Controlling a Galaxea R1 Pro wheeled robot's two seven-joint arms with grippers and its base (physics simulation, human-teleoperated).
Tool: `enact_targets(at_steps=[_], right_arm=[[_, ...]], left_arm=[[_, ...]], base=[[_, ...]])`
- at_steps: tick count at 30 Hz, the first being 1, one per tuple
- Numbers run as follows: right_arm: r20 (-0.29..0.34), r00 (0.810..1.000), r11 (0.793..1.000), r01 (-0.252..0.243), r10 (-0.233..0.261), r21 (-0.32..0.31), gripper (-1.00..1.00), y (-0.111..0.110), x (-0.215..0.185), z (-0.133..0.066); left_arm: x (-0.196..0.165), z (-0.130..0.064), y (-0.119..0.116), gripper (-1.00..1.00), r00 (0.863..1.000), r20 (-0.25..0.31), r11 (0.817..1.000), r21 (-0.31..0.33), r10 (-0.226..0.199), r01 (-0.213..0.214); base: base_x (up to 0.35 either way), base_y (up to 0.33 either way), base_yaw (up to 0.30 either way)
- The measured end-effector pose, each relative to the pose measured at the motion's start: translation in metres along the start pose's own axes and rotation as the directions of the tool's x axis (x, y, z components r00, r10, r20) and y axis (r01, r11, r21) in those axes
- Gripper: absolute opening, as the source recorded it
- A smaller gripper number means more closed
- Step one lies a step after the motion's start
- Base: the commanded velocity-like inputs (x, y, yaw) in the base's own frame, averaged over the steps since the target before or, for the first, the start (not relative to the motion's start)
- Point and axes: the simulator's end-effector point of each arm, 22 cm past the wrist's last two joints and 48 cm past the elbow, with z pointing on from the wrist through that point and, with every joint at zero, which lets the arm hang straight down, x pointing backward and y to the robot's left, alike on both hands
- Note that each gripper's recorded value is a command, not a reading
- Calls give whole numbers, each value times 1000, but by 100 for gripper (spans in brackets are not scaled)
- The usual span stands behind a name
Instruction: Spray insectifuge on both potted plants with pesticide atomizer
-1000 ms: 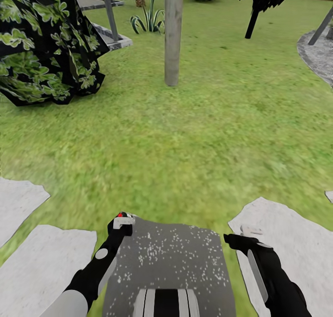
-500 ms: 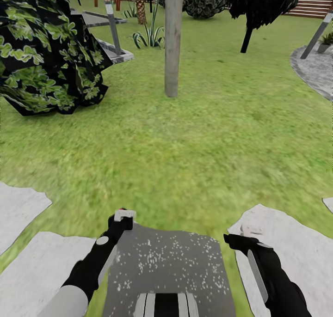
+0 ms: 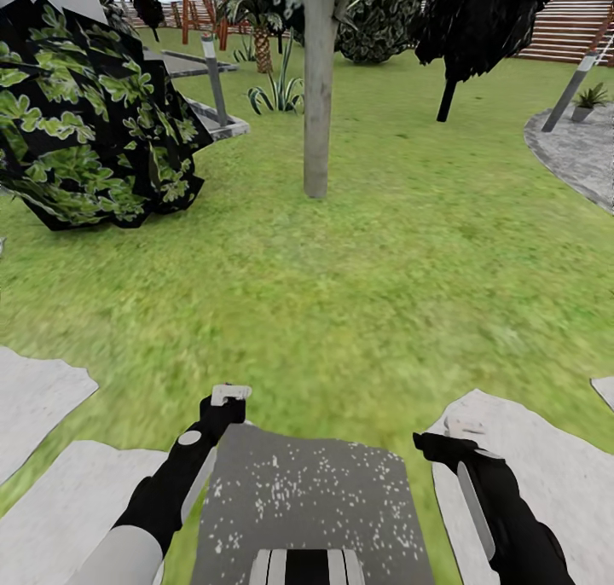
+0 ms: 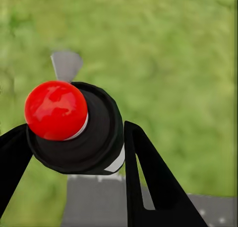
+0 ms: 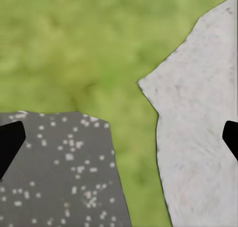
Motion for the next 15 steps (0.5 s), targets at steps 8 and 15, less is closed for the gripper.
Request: enact_targets(at_steps=[8,15], right_arm=[[31,1000,1000,-2,2,-4,100,1,-14,-11],[60,998,1000,-5,5,-8,100,2,-27,-22]], left_arm=[[-19,-8,-1,-100,1000,30,1000,1,2,-2],[-37,-16,-1,-100,998,60,1000,0,4,-4]], base=[[0,0,0],[0,0,0]])
